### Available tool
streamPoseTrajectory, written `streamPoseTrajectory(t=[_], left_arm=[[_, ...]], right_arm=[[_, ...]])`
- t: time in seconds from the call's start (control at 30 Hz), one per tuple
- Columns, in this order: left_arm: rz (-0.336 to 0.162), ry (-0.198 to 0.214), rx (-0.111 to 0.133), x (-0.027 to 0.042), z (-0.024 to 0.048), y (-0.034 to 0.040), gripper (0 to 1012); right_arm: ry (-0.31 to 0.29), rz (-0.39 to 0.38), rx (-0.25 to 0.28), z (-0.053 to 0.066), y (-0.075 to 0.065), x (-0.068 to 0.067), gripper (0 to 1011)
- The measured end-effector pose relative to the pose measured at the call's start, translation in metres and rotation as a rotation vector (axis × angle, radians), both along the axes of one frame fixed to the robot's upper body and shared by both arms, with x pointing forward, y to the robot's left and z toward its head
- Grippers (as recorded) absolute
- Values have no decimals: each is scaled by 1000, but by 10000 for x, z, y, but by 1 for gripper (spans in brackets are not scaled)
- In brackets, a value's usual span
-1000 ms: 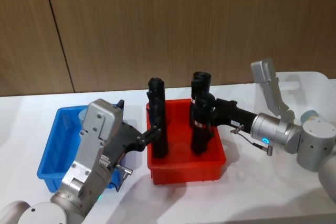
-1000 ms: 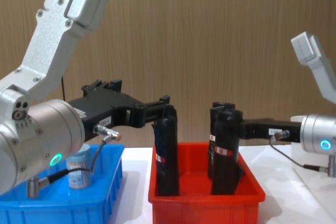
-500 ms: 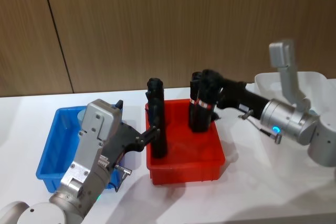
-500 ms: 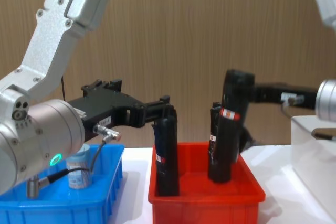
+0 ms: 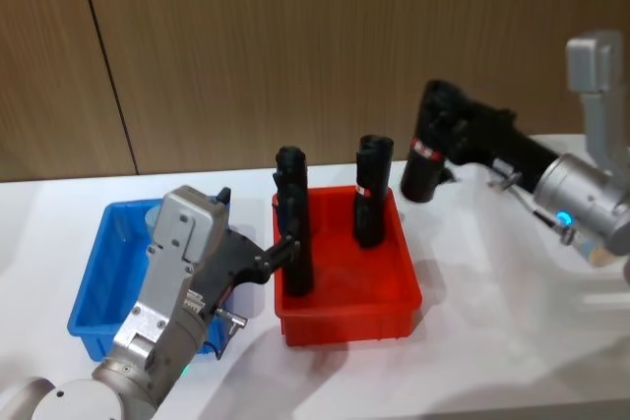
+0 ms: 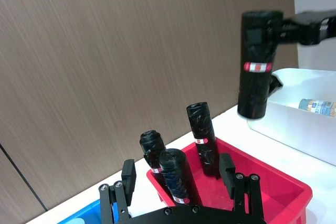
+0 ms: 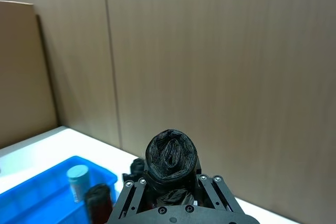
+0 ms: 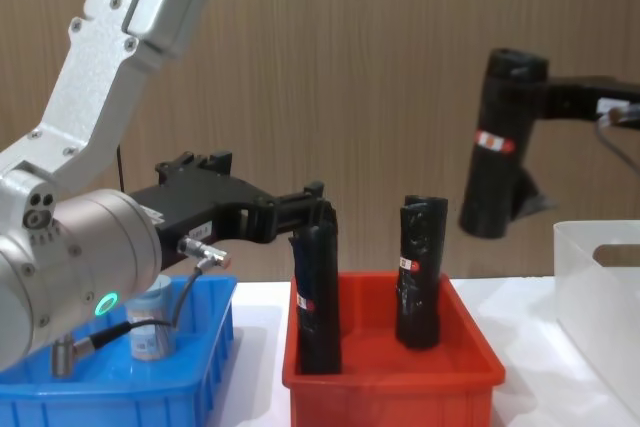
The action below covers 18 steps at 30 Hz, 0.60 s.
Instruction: Pick the cotton swabs from the blue box and place them into the white box.
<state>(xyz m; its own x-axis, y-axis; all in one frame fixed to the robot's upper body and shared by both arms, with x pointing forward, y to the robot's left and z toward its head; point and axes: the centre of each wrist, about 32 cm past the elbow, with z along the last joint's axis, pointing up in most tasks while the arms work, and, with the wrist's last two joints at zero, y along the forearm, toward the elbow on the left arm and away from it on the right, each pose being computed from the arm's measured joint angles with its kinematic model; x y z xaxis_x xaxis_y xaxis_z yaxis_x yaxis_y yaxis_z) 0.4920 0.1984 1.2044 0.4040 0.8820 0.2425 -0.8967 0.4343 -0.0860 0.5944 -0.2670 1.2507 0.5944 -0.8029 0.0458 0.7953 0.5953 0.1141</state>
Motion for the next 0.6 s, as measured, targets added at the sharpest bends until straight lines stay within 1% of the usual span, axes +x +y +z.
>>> streamPoseTrajectory(t=[0.03,0.2,0.23,0.33,0.47,0.6], left_arm=[[0,0,0,0,0,0,1004],[0,0,0,0,0,0,1004],[0,0,0,0,0,0,1004],[0,0,0,0,0,0,1004],[0,0,0,0,0,0,1004],[0,0,0,0,0,0,1004]], right_arm=[[-11,-21,-4,47,-19,-33,360],[-39,-94,-25,153,-104,-145,360],[-39,-94,-25,153,-104,-145,363],[-51,-149,-40,210,-168,-215,360],[-56,-196,-54,242,-219,-260,363],[-56,-265,-76,271,-308,-323,363]])
